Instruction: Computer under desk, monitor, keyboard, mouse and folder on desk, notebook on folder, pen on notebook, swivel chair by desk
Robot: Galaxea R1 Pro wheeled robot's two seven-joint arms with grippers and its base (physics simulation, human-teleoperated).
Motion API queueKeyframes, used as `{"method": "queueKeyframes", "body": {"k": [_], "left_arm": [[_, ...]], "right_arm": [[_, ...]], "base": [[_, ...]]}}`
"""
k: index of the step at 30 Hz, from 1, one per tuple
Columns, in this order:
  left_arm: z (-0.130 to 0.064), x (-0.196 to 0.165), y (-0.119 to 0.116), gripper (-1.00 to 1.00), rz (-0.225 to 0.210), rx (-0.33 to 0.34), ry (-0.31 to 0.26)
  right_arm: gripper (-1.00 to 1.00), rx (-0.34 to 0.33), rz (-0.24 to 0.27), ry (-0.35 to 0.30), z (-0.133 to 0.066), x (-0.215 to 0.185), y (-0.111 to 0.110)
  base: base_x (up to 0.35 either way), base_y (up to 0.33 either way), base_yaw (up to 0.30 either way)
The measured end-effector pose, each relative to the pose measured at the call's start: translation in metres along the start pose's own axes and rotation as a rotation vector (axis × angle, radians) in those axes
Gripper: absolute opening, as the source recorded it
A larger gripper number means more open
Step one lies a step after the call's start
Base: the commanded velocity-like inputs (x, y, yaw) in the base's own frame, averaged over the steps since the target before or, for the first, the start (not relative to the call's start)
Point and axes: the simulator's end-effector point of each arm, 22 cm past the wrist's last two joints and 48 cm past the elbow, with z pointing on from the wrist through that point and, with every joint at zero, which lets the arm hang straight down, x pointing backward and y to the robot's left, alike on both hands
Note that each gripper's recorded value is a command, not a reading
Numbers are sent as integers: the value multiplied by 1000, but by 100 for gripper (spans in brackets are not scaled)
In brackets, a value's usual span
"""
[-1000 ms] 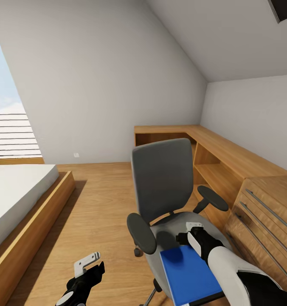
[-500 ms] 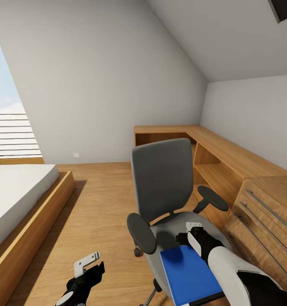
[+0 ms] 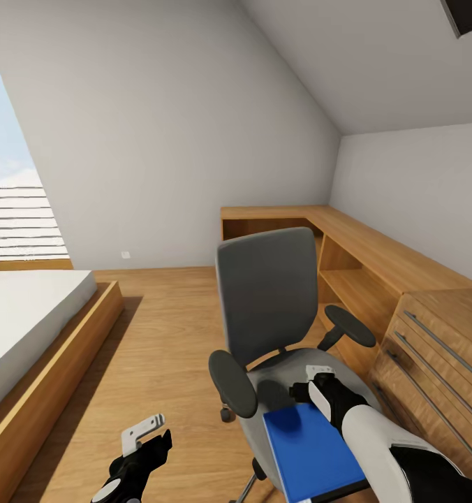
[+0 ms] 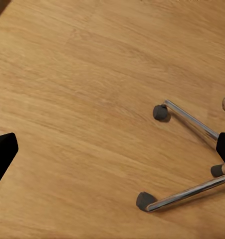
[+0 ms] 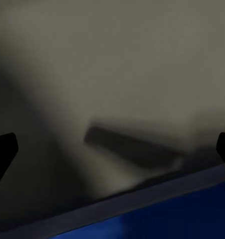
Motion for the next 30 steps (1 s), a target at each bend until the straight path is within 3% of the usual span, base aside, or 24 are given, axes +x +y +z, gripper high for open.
{"method": "queueKeyframes", "body": {"k": [30], "left_arm": [[10,12,4,100,-4,-2,-5]], "right_arm": [[100,0,-3,-3,14,11,1]], "base": [[0,0,0]]}}
